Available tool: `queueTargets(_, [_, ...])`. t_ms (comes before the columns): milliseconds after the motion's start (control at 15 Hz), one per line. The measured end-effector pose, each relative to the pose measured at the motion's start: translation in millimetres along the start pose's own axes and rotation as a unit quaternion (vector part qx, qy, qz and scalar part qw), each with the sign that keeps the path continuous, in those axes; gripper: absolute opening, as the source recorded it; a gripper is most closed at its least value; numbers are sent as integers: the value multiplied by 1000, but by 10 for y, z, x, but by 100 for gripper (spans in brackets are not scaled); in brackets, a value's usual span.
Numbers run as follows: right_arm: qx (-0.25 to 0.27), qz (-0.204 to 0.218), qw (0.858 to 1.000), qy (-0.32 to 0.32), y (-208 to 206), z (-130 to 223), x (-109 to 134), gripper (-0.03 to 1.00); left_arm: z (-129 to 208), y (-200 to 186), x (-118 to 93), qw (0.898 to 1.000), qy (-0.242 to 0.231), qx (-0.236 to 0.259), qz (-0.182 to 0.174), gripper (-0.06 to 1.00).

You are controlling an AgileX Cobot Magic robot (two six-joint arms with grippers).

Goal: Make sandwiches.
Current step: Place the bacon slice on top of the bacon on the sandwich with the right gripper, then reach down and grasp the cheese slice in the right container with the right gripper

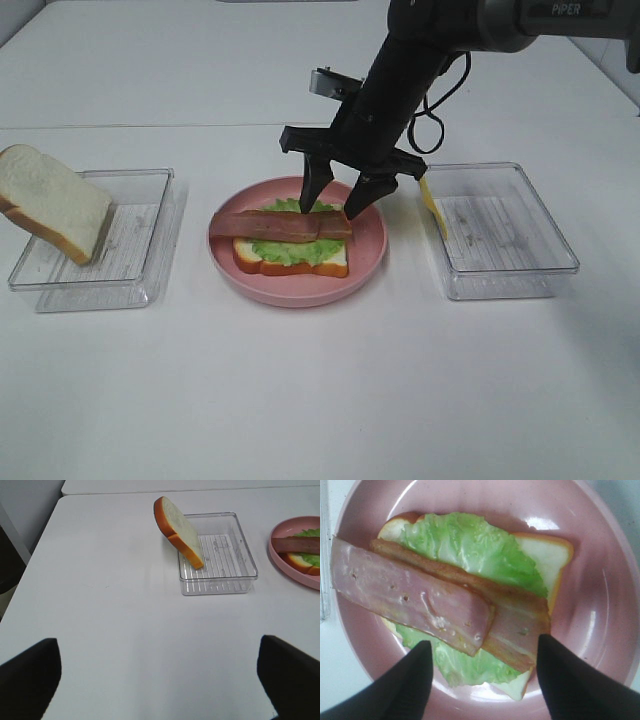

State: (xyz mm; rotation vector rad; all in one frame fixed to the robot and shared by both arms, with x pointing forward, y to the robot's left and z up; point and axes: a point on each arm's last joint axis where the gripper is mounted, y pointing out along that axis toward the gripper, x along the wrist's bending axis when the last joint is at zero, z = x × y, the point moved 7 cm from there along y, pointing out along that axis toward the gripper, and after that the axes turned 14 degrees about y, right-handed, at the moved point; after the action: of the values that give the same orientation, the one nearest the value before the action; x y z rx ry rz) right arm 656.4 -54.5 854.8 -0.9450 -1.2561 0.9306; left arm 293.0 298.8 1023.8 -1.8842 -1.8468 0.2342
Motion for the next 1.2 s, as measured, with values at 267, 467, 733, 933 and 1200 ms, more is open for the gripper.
queueTargets(267, [-18, -17, 1000, -7, -243, 20, 108, 66, 0, 0, 0, 1000, 0, 0, 0, 99])
queueTargets(467, [-31, -34, 999, -16, -553, 90, 224, 69, 0, 0, 0, 1000, 0, 0, 0, 99])
queueTargets(733, [-58, 77, 995, -40, -976, 170, -54, 81, 0, 0, 0, 1000, 0, 0, 0, 99])
queueTargets(933, [-103, 141, 984, -38, -1030, -56, -322, 82, 0, 0, 0, 1000, 0, 0, 0, 99])
queueTargets(1200, [-100, 142, 985, -3, -883, -309, -588, 82, 0, 0, 0, 1000, 0, 0, 0, 99])
